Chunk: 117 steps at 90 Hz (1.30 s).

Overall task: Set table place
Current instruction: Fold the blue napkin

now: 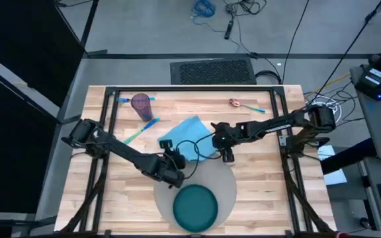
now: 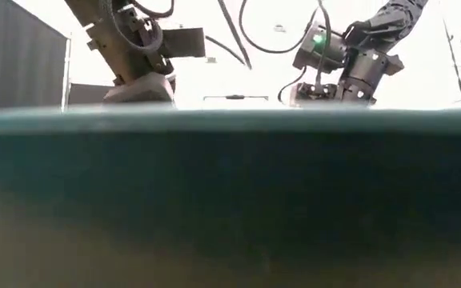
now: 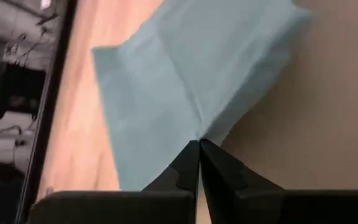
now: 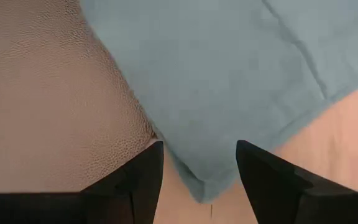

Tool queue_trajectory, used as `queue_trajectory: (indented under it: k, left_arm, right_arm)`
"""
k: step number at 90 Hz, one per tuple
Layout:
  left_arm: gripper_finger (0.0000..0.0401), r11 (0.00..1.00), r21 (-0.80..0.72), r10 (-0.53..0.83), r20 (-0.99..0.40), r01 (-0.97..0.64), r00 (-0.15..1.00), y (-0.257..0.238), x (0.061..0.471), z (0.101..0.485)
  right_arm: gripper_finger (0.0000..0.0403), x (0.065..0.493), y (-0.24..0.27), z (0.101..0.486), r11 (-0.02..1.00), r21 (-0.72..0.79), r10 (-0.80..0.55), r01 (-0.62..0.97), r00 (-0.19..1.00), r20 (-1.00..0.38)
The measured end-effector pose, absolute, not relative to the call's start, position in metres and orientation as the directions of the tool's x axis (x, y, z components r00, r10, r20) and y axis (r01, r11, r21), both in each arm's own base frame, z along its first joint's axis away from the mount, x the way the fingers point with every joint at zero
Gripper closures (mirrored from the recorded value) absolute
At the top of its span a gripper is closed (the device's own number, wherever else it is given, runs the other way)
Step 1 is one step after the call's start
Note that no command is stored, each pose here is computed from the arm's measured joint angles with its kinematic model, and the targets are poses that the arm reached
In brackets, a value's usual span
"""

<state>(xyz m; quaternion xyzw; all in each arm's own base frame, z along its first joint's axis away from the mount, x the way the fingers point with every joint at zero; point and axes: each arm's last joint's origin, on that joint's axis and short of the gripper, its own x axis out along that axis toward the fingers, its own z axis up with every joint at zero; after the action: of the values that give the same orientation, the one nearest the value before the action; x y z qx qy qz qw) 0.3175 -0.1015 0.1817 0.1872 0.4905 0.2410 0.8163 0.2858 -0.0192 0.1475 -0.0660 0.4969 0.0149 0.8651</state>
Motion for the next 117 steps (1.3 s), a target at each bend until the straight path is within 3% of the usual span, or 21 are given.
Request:
queue_trajectory:
  k: [60,89,117]
  left_arm:
    - [0.0401,0.816,0.523,0.578,-0.721,-0.246,0.383,-0.1,0.313,0.185]
    - [0.0401,0.816,0.524,0.579,-0.732,-0.245,0.36,-0.1,0.31,0.184]
    - [0.0401,0.816,0.526,0.577,-0.732,-0.239,0.362,-0.101,0.31,0.184]
  right_arm:
    - [0.0223,0.303,-0.007,0.116,0.988,-0.083,-0.007,-0.128,0.504,-0.864]
    - [0.029,0.301,-0.011,0.124,0.99,-0.111,-0.047,-0.09,0.527,-0.849]
    - [0.0396,0.306,-0.014,0.127,0.993,-0.104,-0.057,-0.06,0.526,-0.849]
